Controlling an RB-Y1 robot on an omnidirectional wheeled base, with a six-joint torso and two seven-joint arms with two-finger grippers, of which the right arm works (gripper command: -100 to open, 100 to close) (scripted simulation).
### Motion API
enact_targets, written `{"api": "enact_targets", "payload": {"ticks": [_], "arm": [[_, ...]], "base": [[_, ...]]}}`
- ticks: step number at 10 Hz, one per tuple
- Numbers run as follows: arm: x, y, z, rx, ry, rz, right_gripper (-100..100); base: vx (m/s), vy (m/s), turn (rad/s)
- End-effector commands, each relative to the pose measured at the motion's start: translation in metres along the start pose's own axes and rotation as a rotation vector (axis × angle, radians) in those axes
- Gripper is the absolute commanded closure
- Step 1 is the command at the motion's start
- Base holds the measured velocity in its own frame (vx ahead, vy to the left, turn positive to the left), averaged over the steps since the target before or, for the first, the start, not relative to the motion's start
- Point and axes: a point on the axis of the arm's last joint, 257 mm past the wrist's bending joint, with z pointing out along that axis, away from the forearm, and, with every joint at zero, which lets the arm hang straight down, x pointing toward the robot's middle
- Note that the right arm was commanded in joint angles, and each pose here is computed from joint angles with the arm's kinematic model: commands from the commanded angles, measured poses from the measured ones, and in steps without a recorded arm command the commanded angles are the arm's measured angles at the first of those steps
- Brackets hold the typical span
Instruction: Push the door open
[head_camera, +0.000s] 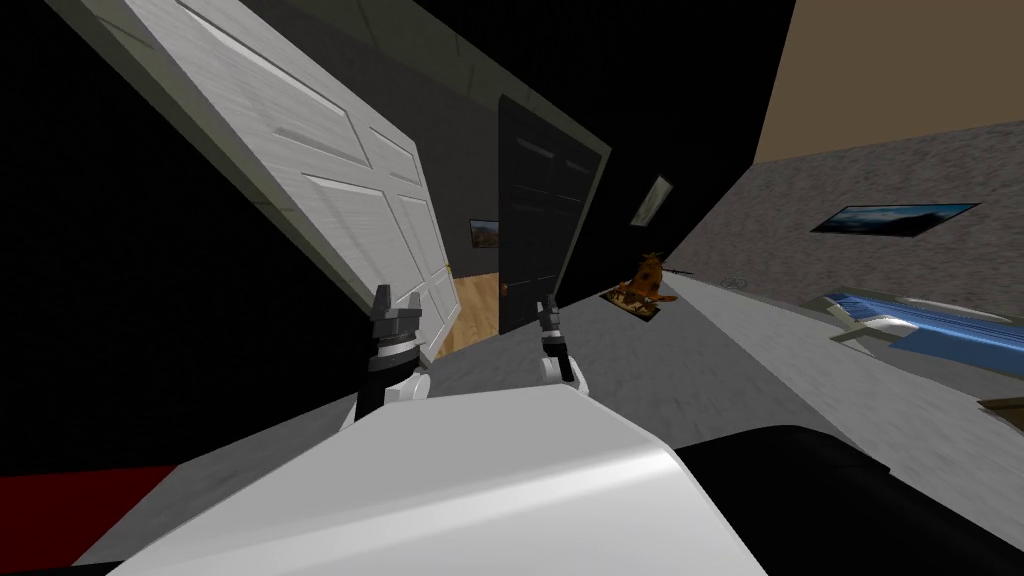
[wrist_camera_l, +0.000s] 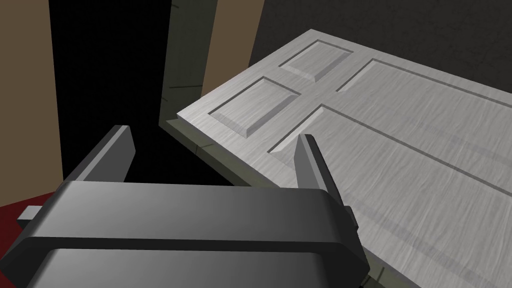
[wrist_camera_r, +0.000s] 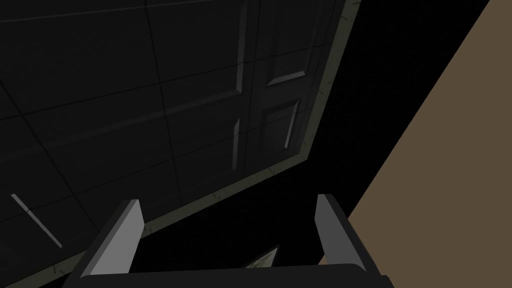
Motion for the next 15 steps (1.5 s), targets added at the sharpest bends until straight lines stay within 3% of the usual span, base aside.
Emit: {"api": "enact_targets", "payload": {"ticks": [1,8,15], "arm": [[0.007,-0.015,-0.0007,0.017,0.018,0.004,-100],[0.031,-0.076,-0.0108,0.111,0.083,0.019,-100],[0.046,-0.12,-0.0241,0.185,0.127,0.024,-100]], "base": [[0.098,0.0,-0.023],[0.089,-0.005,-0.021],[0.063,-0.003,-0.016]]}}
